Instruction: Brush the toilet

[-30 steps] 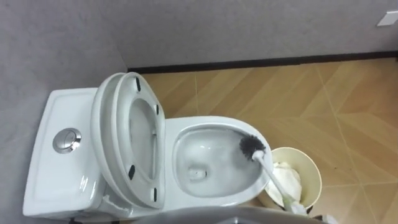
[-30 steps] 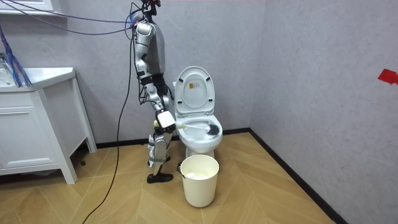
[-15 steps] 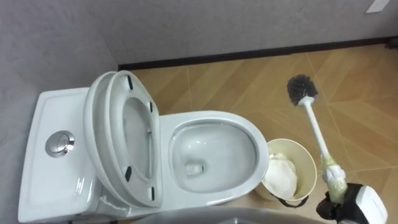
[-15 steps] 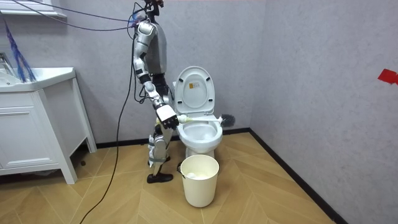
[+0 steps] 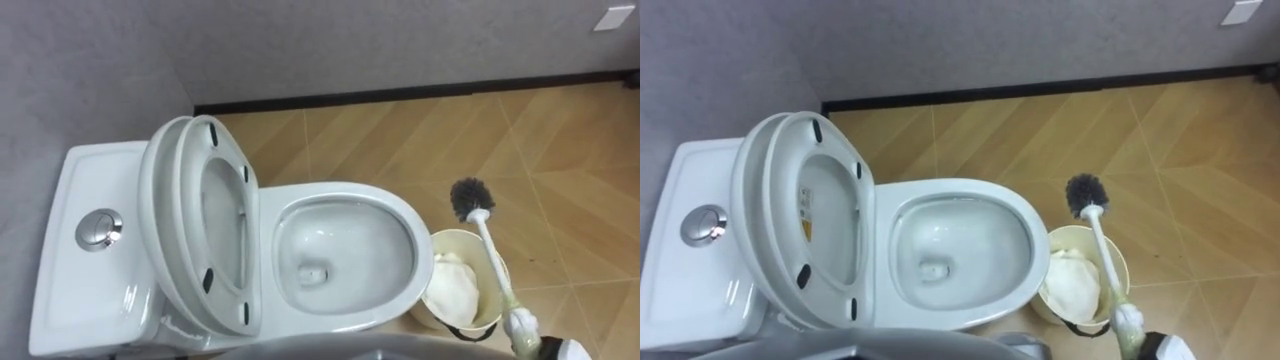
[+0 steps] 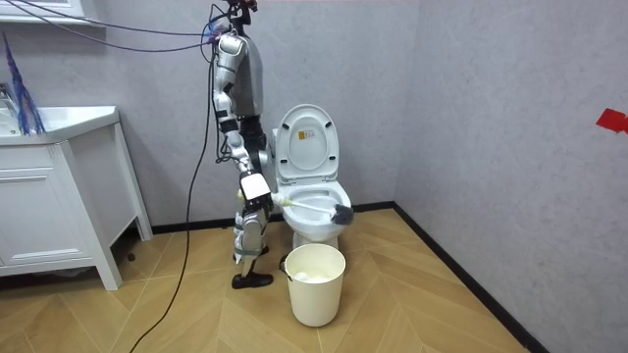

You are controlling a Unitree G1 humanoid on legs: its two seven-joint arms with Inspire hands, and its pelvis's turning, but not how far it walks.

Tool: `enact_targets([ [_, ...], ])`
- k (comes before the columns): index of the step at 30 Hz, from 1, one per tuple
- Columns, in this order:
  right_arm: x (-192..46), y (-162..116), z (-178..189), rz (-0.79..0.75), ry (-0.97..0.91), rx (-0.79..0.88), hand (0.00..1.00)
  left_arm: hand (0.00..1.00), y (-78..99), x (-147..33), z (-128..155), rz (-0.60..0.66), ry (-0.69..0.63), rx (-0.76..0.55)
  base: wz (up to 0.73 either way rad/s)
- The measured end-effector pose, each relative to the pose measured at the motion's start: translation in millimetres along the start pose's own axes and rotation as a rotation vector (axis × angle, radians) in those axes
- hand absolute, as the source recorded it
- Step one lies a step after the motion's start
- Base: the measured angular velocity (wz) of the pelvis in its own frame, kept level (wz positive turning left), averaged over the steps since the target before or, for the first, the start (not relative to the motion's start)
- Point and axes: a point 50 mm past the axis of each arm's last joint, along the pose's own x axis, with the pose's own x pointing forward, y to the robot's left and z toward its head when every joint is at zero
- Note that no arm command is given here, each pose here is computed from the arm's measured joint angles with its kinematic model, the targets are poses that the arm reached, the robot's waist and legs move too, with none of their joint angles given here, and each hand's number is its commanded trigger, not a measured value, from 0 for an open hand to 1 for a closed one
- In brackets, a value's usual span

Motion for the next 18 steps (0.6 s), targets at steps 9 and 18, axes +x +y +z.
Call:
enact_targets([
  [9,-2,10,-4,0.104,0.061,0.002,0.00,0.00,-1.0,0.2,2,-0.008,-0.003,0.004,0.00],
  [18,-5,24,-16,0.277,0.207,0.080,0.00,0.00,-5.7,-0.3,1,-0.072,-0.004,0.101,0.00],
])
